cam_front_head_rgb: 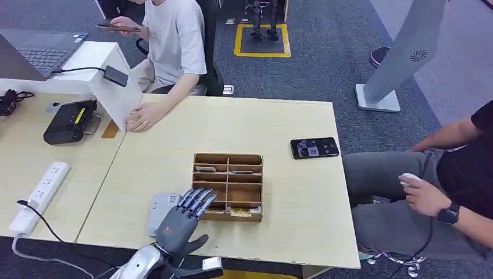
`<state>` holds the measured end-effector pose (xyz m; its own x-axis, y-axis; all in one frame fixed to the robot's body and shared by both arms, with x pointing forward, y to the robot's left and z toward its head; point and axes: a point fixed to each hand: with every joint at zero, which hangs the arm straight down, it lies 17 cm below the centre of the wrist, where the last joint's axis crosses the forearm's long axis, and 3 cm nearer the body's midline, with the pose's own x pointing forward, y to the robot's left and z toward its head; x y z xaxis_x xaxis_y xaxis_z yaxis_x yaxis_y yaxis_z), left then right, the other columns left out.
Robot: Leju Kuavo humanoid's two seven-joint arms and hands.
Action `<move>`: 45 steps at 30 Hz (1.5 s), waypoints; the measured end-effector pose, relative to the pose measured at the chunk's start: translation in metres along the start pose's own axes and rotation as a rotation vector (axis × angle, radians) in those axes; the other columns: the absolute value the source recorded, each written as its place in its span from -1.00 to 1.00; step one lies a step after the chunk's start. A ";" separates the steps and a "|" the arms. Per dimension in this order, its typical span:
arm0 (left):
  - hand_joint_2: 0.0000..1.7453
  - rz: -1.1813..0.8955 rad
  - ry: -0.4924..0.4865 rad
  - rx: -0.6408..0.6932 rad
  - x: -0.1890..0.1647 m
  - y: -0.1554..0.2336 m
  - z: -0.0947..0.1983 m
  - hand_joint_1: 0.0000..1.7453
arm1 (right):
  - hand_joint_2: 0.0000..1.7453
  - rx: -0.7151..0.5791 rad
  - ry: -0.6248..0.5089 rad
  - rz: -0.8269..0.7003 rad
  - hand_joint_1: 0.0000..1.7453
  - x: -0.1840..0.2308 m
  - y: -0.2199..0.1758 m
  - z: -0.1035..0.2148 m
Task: Pass the card to the sensor for recognition and then transmit it.
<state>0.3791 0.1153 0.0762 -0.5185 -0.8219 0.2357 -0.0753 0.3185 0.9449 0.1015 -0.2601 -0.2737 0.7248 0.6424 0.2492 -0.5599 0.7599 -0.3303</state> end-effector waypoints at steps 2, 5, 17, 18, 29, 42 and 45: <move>1.00 -0.001 0.001 0.000 0.000 0.000 0.000 -1.00 | -1.00 0.001 -0.002 0.003 -1.00 0.000 0.000 0.000; 1.00 -0.002 0.001 0.000 0.000 0.000 0.000 -1.00 | -1.00 0.001 -0.003 0.001 -1.00 0.001 0.000 0.000; 1.00 0.001 0.003 -0.004 0.001 -0.001 0.001 -1.00 | -1.00 -0.018 -0.008 0.011 -1.00 -0.003 -0.004 0.000; 1.00 0.002 0.003 -0.005 0.001 -0.002 0.002 -1.00 | -1.00 -0.019 -0.010 0.011 -1.00 -0.004 -0.004 0.000; 1.00 0.013 -0.009 -0.005 0.009 -0.003 0.005 -1.00 | -1.00 -0.014 -0.001 0.014 -1.00 -0.011 0.001 0.002; 1.00 0.010 -0.016 0.001 0.012 -0.002 0.005 -1.00 | -1.00 -0.010 0.001 0.015 -1.00 -0.012 0.001 0.002; 1.00 0.009 -0.019 0.010 0.012 0.000 0.004 -1.00 | -1.00 -0.008 0.001 0.014 -1.00 -0.011 0.001 0.002</move>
<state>0.3693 0.1072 0.0780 -0.5349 -0.8102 0.2396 -0.0791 0.3304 0.9405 0.0921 -0.2665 -0.2750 0.7168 0.6532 0.2438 -0.5670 0.7496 -0.3413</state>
